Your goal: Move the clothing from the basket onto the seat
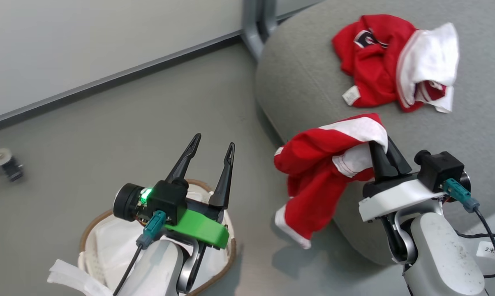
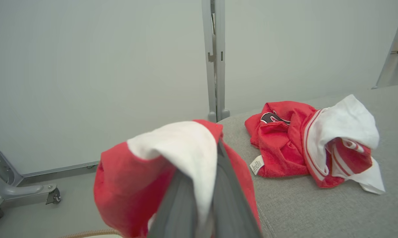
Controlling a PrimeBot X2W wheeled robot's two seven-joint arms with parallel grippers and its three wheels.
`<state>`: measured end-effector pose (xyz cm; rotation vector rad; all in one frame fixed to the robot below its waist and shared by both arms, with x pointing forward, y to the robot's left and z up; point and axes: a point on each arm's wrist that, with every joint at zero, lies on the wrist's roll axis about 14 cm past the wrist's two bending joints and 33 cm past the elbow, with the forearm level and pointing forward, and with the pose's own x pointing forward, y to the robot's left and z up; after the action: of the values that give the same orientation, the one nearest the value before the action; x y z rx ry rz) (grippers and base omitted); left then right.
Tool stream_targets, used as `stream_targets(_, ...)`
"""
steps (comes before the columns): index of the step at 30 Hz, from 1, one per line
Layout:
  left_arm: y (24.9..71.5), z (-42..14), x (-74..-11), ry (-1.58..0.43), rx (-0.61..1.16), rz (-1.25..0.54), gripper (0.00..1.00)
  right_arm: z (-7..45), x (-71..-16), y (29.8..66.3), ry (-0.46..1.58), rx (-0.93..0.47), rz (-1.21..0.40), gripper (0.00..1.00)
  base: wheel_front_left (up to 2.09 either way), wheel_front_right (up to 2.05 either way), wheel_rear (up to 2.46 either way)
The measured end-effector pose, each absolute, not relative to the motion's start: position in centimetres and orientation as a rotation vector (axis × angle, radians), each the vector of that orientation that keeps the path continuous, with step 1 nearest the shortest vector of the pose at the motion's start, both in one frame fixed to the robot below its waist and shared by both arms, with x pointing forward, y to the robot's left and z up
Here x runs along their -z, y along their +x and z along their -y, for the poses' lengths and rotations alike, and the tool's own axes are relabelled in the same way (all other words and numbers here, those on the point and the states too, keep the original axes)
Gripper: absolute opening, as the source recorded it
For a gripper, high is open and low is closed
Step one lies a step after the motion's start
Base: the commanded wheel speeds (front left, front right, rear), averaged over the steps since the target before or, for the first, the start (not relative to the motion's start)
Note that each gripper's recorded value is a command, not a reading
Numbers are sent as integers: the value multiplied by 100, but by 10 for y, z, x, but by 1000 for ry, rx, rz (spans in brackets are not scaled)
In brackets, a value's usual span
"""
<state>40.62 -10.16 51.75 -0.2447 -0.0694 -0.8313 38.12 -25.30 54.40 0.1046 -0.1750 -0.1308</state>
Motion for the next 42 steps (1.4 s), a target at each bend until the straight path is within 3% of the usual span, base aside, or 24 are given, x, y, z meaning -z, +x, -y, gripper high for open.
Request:
stream_targets(8, 390, 144, -501, -251, 974, 18, 100, 301, -553, 349, 66, 284, 192, 0, 0, 0, 0)
stream_targets(12, 385, 154, -485, -244, 1014, -24, 100, 307, -562, 351, -11, 275, 193, 0, 0, 0, 0)
stream_targets(24, 394, 145, -445, -209, 991, -115, 100, 363, -688, 393, -259, 274, 425, 0, 0, 0, 0)
stream_targets(31, 399, 129, -420, -192, 953, -172, 100, 391, -736, 427, -397, 308, 464, 0, 0, 0, 0)
stream_targets(38, 410, 108, -405, -177, 901, -197, 100, 437, -736, 452, -474, 417, 388, 0, 0, 0, 0)
stream_targets(42, 418, 92, -391, -161, 863, -220, 100, 456, -699, 472, -485, 447, 271, 0, 0, 0, 0)
